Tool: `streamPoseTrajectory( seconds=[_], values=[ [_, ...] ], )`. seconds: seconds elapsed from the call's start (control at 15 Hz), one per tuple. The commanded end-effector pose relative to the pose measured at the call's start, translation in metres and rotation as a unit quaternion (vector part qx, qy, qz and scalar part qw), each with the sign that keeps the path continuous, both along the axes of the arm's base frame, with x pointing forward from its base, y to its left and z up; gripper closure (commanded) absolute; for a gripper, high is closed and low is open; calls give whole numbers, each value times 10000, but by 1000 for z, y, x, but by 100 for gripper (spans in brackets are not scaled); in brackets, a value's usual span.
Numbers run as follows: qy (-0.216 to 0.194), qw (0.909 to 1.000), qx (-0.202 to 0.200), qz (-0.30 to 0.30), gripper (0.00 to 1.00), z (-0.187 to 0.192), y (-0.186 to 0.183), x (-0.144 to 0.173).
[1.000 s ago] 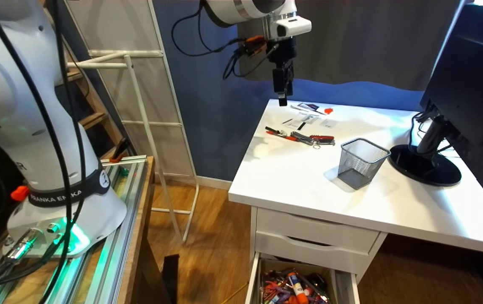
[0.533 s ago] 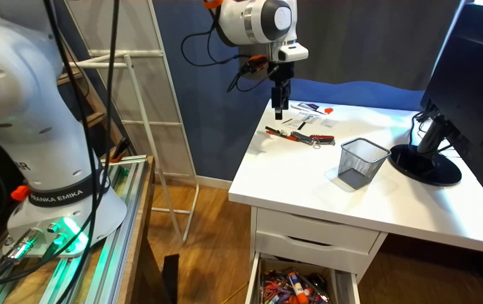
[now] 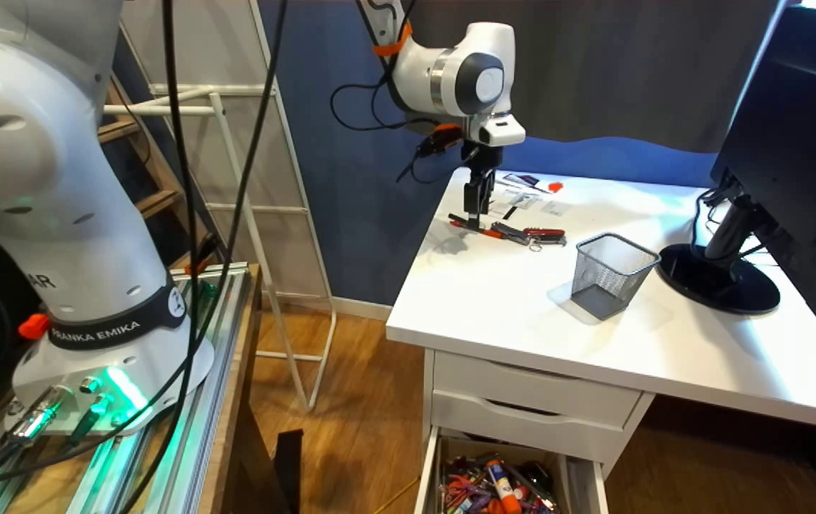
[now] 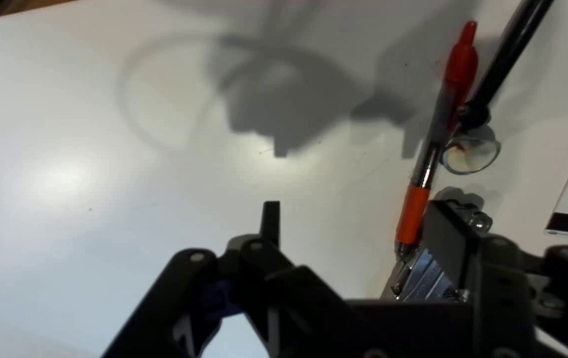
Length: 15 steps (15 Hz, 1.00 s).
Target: Pick up the orange pen and put it in the gray pen holder
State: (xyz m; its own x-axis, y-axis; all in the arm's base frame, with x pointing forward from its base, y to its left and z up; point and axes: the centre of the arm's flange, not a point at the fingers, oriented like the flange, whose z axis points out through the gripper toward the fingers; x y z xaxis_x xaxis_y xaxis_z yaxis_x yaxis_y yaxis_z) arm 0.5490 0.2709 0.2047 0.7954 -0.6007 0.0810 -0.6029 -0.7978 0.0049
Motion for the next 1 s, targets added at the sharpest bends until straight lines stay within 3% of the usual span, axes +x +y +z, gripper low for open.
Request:
streamPoseTrajectory(
  seconds=[0.0,0.13,0.27,0.47,0.93],
  values=[
    [21,9998,164,-121,47,-18,12,18],
    [2,9996,221,-171,53,-24,16,23],
    [-14,9995,251,-187,50,-28,20,28],
    [-50,9995,242,-202,57,-33,23,34],
    [-27,9996,215,-163,62,-46,28,43]
  ],
)
